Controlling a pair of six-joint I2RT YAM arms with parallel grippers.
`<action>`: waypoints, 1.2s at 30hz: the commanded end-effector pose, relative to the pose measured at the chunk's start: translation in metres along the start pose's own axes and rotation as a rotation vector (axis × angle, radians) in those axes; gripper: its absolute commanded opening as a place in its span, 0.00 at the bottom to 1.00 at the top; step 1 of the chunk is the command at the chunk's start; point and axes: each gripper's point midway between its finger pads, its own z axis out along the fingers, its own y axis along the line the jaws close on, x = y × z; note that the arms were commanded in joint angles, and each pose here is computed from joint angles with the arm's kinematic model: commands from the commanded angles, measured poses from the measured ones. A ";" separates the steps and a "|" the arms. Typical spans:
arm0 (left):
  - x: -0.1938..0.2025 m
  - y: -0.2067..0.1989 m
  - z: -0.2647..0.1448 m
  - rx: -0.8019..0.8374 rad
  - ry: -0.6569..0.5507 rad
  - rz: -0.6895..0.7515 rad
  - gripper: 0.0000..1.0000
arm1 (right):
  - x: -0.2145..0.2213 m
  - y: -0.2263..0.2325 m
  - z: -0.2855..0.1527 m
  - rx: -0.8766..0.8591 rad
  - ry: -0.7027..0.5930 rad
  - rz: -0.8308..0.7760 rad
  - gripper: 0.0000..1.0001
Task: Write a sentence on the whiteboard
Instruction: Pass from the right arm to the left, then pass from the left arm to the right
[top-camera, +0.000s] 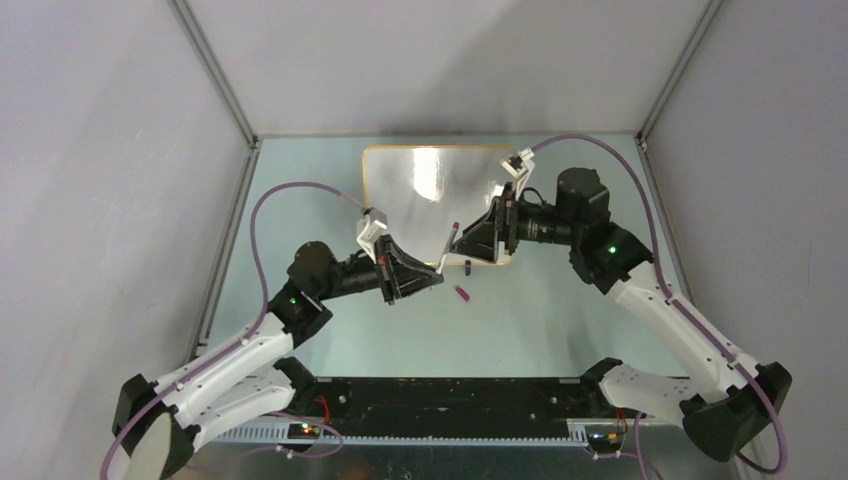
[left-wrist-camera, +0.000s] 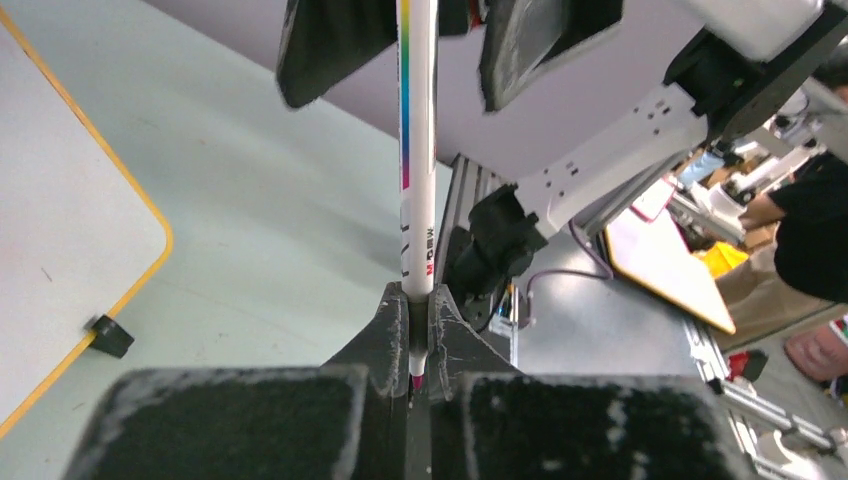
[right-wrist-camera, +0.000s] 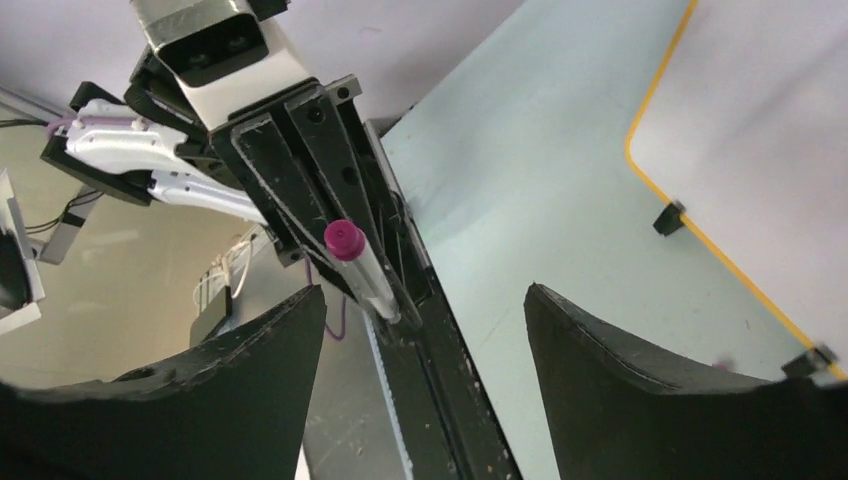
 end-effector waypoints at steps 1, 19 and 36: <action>0.012 -0.016 -0.005 0.070 0.070 0.088 0.00 | 0.011 0.031 -0.036 -0.036 0.109 -0.040 0.78; 0.053 -0.033 0.008 0.198 0.239 0.119 0.00 | 0.054 0.038 -0.042 -0.039 0.315 0.004 0.56; 0.050 -0.038 0.010 0.211 0.238 0.128 0.00 | 0.076 0.032 -0.029 -0.042 0.409 0.009 0.28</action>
